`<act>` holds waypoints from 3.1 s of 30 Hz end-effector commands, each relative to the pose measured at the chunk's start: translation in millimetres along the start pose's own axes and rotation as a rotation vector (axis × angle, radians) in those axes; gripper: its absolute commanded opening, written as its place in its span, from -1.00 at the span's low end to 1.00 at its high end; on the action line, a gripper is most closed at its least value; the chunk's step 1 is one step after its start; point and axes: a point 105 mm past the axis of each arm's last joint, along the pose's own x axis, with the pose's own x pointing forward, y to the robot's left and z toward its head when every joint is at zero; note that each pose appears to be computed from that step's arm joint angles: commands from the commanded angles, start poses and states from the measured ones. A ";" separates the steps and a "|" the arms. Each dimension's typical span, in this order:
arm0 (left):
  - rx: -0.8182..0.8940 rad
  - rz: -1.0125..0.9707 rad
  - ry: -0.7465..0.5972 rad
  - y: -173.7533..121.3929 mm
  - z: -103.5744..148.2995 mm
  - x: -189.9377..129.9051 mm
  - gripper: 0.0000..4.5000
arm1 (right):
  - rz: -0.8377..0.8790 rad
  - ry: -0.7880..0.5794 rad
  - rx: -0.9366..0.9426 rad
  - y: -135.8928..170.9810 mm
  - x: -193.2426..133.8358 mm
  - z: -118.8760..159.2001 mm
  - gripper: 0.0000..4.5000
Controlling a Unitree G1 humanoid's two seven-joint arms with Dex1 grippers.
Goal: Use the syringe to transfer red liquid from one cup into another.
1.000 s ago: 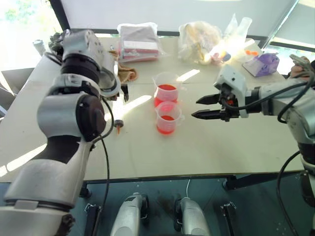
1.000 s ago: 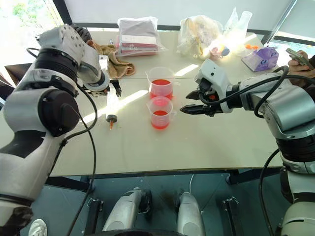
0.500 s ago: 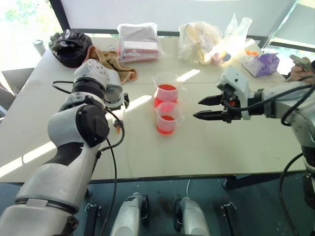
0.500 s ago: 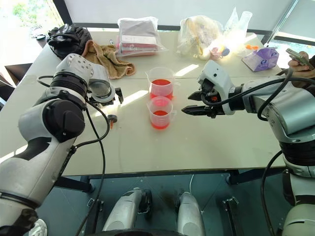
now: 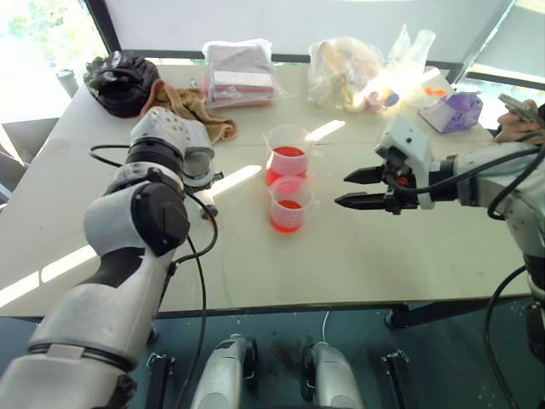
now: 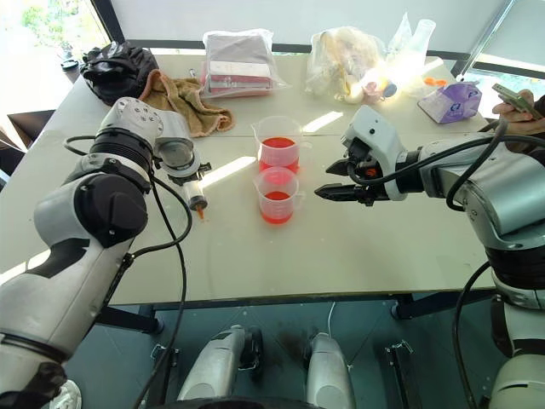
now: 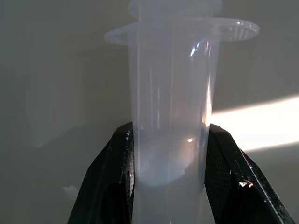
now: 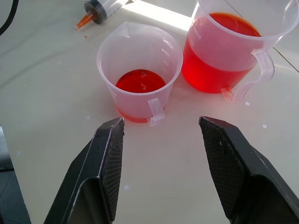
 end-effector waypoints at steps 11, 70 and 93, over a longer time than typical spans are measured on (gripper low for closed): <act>0.387 -0.559 -0.926 -39.7 112.0 -149.1 -0.38 | -0.118 -0.096 -0.050 -12.6 -11.4 19.1 0.18; 0.599 -1.250 -1.210 -139.2 -3.3 -84.6 -0.38 | -0.486 -0.553 0.377 -73.4 29.4 127.7 0.18; 0.675 -1.299 -1.112 -143.6 -15.6 -78.9 -0.38 | -0.487 -0.525 0.378 -74.3 49.3 136.8 -0.99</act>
